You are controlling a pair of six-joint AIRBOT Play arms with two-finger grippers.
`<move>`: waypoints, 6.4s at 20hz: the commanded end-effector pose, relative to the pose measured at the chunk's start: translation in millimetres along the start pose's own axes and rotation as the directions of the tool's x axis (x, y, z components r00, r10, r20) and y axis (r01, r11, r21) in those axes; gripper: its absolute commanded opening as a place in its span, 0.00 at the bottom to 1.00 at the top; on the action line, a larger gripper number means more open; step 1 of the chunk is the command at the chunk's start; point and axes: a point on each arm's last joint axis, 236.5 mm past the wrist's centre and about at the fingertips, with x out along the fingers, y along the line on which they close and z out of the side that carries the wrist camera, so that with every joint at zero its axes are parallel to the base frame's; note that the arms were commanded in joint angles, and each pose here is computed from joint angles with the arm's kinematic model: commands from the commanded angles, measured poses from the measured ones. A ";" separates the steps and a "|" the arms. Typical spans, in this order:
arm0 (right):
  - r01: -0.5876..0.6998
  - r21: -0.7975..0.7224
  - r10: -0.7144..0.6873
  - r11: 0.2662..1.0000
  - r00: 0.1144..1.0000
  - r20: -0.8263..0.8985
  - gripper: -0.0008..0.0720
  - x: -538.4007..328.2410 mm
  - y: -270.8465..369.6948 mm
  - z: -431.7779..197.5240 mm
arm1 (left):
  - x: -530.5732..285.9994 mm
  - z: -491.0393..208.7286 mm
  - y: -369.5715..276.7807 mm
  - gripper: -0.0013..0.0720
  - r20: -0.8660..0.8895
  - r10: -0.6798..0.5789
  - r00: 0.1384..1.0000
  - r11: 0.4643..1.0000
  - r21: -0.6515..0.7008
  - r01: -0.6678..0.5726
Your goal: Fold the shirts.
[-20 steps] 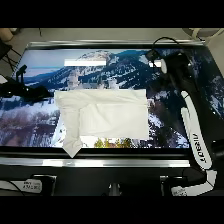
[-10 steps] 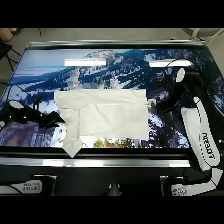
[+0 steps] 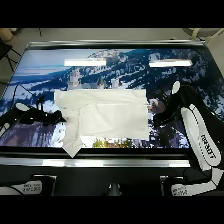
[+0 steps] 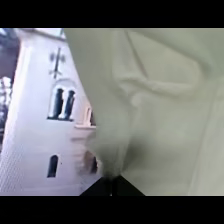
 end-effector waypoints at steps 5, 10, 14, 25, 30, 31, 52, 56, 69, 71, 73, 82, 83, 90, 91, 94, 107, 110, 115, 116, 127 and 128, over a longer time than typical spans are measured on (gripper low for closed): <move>-0.232 0.083 0.224 0.969 0.970 0.091 0.71 54.0 46.9 9.9 | -20.4 11.6 -12.8 0.05 0.079 -0.003 0.997 0.998 0.068 -0.002; -0.305 0.144 0.277 0.941 0.943 0.182 0.51 70.5 69.3 30.8 | -40.2 5.2 -31.7 0.05 0.088 -0.035 0.995 0.985 0.169 0.020; -0.196 0.043 0.177 0.980 0.945 0.274 0.04 32.4 54.8 56.9 | -109.6 19.4 -82.3 0.05 0.210 -0.086 0.974 0.925 0.381 0.000; 0.602 0.609 -0.550 0.516 -0.312 0.775 0.04 -547.4 126.7 -185.8 | -646.3 -118.4 -301.5 0.05 0.896 -0.404 -0.183 0.842 0.287 -0.456; 0.582 0.620 -0.553 0.526 -0.320 0.769 0.04 -535.6 144.2 -229.5 | -607.2 -116.2 -290.6 0.05 0.934 -0.358 -0.020 0.840 0.313 -0.443; 0.583 0.618 -0.554 0.527 -0.316 0.770 0.04 -534.6 143.8 -229.3 | -605.6 -115.9 -290.0 0.05 0.935 -0.355 -0.013 0.840 0.313 -0.443; 0.119 0.339 -0.321 0.933 0.696 0.642 0.04 -137.1 -62.4 193.4 | -110.3 108.6 17.1 0.05 0.460 0.158 0.874 0.984 0.002 -0.179; 0.124 0.308 -0.296 0.943 0.732 0.614 0.28 -120.3 -64.0 192.6 | -78.3 104.7 19.0 0.12 0.394 0.120 0.911 0.993 -0.049 -0.110; -0.142 0.108 0.125 0.984 0.980 0.152 0.43 1.9 -22.7 5.7 | -57.0 -55.4 89.5 0.66 -0.152 0.107 0.983 0.978 -0.161 -0.131; -0.153 0.084 0.141 0.985 0.981 0.131 0.43 6.2 -18.4 -0.9 | -50.8 -56.4 86.2 0.66 -0.148 0.100 0.984 0.981 -0.148 -0.122; -0.146 0.080 0.136 0.986 0.983 0.123 0.43 6.8 -19.6 -2.7 | -48.1 -51.1 79.4 0.66 -0.128 0.081 0.988 0.983 -0.154 -0.101; -0.183 0.111 0.170 0.977 0.978 0.121 0.48 22.8 -12.1 -6.0 | -32.5 -48.1 58.8 0.05 -0.135 0.037 0.990 0.987 -0.148 -0.057; -0.211 0.100 0.196 0.972 0.970 0.146 0.56 27.8 -4.8 -3.3 | -33.8 -47.3 58.9 0.05 -0.130 0.038 0.991 0.988 -0.142 -0.056; -0.321 0.144 0.272 0.936 0.919 0.284 0.61 51.8 16.2 17.8 | -43.3 -43.5 53.4 0.05 -0.098 0.043 0.994 0.991 -0.120 -0.055; -0.321 0.144 0.269 0.936 0.917 0.296 0.59 52.6 17.0 21.5 | -43.4 -43.5 53.4 0.05 -0.098 0.043 0.994 0.991 -0.120 -0.055; -0.307 0.130 0.262 0.943 0.924 0.278 0.13 56.5 28.7 26.9 | -46.3 -41.4 51.5 0.05 -0.091 0.043 0.995 0.992 -0.114 -0.054; 0.568 0.543 -0.478 0.618 -0.277 0.834 0.03 -531.6 135.4 -175.6 | -567.5 -71.9 -293.3 0.05 0.911 -0.386 0.147 0.832 0.413 -0.370; 0.549 0.611 -0.440 0.570 -0.424 0.791 0.03 -541.6 187.0 -250.4 | -590.6 -133.3 -312.0 0.05 0.898 -0.438 0.040 0.806 0.412 -0.425; 0.560 0.627 -0.538 0.542 -0.342 0.771 0.03 -514.2 172.9 -269.6 | -575.2 -142.8 -293.7 0.05 0.929 -0.356 0.096 0.814 0.359 -0.457; 0.566 0.615 -0.547 0.549 -0.313 0.776 0.03 -508.1 169.7 -266.7 | -569.3 -141.5 -291.3 0.05 0.930 -0.346 0.122 0.813 0.362 -0.455; 0.569 0.249 -0.556 0.784 0.466 0.689 0.04 -377.2 44.8 -105.6 | -435.0 -12.4 -197.0 0.05 0.762 -0.075 0.643 0.902 0.326 -0.282; 0.526 0.199 -0.522 0.827 0.586 0.619 0.03 -344.7 19.7 -77.3 | -405.6 9.9 -175.1 0.05 0.705 -0.041 0.708 0.922 0.300 -0.246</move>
